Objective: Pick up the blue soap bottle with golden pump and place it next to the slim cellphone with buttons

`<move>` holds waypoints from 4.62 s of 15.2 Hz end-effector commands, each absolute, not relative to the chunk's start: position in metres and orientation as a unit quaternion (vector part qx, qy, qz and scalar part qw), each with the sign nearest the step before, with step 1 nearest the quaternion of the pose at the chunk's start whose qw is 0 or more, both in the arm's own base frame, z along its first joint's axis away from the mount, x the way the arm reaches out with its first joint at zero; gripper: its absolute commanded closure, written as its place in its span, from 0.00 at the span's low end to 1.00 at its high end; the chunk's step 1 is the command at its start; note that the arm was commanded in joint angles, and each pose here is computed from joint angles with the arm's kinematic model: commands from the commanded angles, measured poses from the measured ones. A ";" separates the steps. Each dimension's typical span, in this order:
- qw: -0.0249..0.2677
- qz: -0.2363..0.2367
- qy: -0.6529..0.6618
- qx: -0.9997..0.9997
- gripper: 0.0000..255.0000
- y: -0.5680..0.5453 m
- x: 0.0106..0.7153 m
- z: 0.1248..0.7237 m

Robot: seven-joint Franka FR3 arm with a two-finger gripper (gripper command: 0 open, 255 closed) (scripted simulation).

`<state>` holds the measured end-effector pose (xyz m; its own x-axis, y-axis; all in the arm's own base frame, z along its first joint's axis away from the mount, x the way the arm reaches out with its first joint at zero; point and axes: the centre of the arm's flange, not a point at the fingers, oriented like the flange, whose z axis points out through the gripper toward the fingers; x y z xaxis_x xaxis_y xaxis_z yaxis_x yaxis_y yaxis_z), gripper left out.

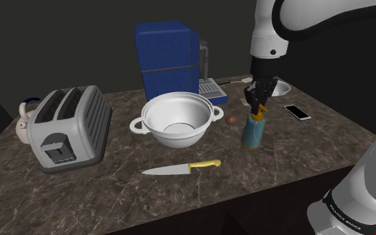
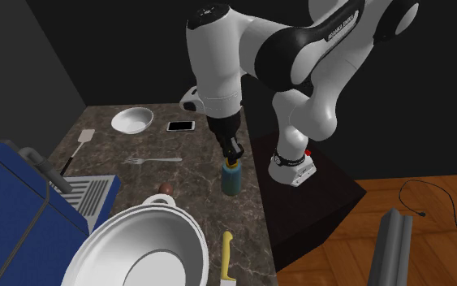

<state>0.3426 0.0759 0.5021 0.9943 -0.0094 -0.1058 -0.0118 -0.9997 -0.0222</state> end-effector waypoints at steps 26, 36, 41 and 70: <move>0.011 0.053 0.005 -0.999 1.00 0.075 0.342 0.645; 0.011 0.053 0.005 -0.999 1.00 -0.026 0.348 0.623; 0.011 0.053 0.005 -0.999 1.00 -0.090 0.352 0.605; 0.011 0.053 0.005 -0.999 1.00 -0.458 0.375 0.503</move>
